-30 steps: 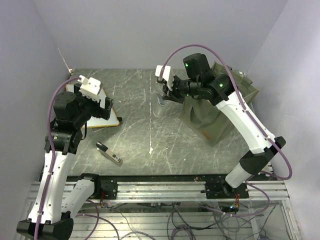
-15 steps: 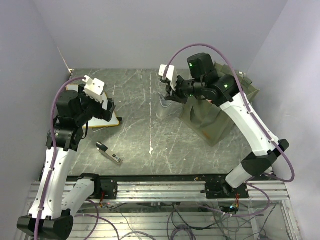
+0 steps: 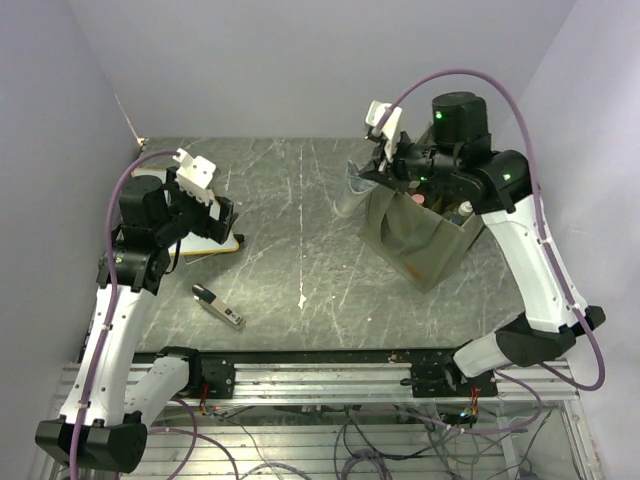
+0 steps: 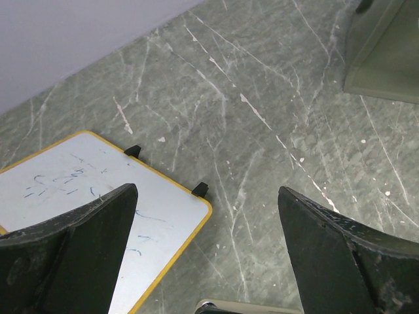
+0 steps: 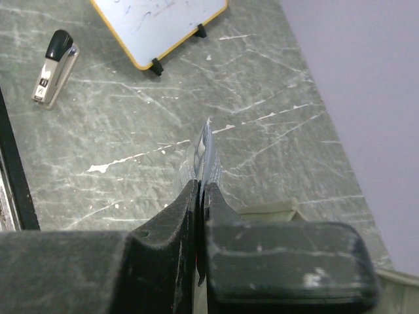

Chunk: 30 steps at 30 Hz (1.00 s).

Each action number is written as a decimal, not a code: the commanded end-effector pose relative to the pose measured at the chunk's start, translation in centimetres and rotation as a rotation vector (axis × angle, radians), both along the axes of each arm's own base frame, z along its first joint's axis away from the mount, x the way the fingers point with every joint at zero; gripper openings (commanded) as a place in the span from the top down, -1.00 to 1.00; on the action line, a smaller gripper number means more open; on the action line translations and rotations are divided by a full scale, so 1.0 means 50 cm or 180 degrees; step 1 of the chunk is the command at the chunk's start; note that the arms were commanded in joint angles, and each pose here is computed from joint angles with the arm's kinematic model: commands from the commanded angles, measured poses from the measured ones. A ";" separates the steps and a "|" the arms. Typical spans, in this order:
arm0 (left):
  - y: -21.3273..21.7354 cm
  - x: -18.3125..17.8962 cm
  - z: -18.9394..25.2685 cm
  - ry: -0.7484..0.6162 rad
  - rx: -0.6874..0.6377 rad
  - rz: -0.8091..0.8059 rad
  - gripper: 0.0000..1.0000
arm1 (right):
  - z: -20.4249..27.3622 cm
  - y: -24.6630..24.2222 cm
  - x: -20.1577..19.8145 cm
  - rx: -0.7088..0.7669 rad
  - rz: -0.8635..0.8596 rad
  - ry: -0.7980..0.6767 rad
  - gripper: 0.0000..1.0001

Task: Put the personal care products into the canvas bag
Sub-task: Pick up the care product from the center of the board, then place the care product in the canvas bag.

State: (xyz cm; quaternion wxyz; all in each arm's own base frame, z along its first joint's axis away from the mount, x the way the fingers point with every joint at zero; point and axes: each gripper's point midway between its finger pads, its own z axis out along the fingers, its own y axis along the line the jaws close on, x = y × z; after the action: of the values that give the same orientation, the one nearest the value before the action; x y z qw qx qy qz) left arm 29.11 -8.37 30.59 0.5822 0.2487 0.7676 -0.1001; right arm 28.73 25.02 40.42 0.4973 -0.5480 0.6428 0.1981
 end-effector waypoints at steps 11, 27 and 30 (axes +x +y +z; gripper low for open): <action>-0.036 0.007 0.040 -0.0140 0.0028 -0.0441 -0.96 | 0.159 -0.136 -0.007 0.0560 -0.0518 -0.0468 1.00; -0.089 0.026 0.074 -0.0251 0.0030 -0.0683 -0.97 | 0.213 -0.305 -0.013 0.0774 -0.1347 -0.0718 1.00; -0.111 0.029 0.085 -0.0296 0.0047 -0.0771 -0.97 | 0.218 -0.334 -0.017 0.0791 -0.1507 -0.0761 1.00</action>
State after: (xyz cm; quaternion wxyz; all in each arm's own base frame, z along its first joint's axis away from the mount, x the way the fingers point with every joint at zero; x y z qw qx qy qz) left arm 30.23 -12.55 31.78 0.5664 0.3262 0.7407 -0.1553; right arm 28.43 9.28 48.57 0.6232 -0.3502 0.6912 0.1054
